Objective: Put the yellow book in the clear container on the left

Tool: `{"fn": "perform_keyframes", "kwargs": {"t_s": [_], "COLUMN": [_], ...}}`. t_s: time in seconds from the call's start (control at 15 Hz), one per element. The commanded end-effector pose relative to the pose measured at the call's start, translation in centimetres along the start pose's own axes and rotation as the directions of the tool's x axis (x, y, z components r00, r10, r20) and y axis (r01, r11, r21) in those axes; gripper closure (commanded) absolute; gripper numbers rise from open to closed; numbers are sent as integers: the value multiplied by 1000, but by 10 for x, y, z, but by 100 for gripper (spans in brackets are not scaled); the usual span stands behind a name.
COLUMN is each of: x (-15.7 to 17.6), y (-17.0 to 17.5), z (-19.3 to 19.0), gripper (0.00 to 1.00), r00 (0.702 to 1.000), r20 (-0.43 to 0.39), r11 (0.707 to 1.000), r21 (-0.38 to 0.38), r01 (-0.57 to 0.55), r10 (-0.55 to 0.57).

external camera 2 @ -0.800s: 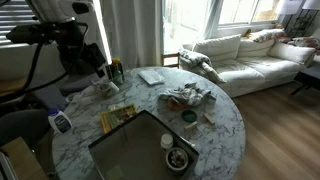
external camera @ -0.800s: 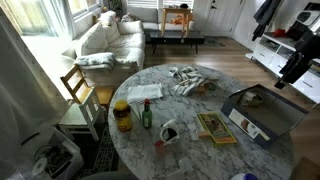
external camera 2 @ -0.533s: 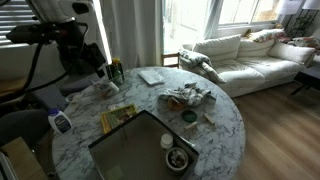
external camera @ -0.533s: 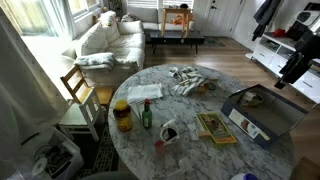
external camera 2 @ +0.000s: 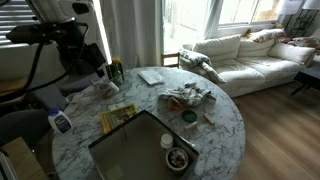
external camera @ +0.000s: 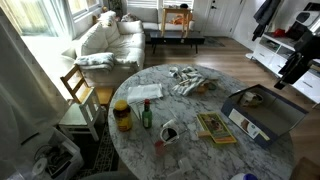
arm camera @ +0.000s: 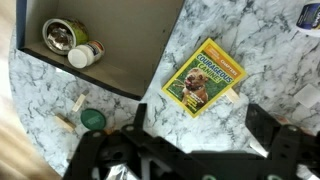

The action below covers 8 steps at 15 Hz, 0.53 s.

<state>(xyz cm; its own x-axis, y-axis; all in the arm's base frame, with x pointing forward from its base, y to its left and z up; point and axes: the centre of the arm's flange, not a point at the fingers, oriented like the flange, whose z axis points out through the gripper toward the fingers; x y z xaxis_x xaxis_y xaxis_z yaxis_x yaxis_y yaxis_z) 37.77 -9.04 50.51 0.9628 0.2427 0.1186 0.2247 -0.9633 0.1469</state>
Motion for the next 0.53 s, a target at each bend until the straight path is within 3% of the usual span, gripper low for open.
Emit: {"fn": "perform_keyframes", "kwargs": {"t_s": [0.0, 0.27, 0.47], "x": [40, 80, 98], "y": [-37, -102, -142], "z": [33, 77, 116], "gripper": [0, 0, 0], "r00": [986, 940, 880], "r20": [-28, -83, -96], "r11": [982, 920, 843], "r21": [94, 195, 256], "r01": [166, 340, 473], "r10": [-164, -330, -465]}}
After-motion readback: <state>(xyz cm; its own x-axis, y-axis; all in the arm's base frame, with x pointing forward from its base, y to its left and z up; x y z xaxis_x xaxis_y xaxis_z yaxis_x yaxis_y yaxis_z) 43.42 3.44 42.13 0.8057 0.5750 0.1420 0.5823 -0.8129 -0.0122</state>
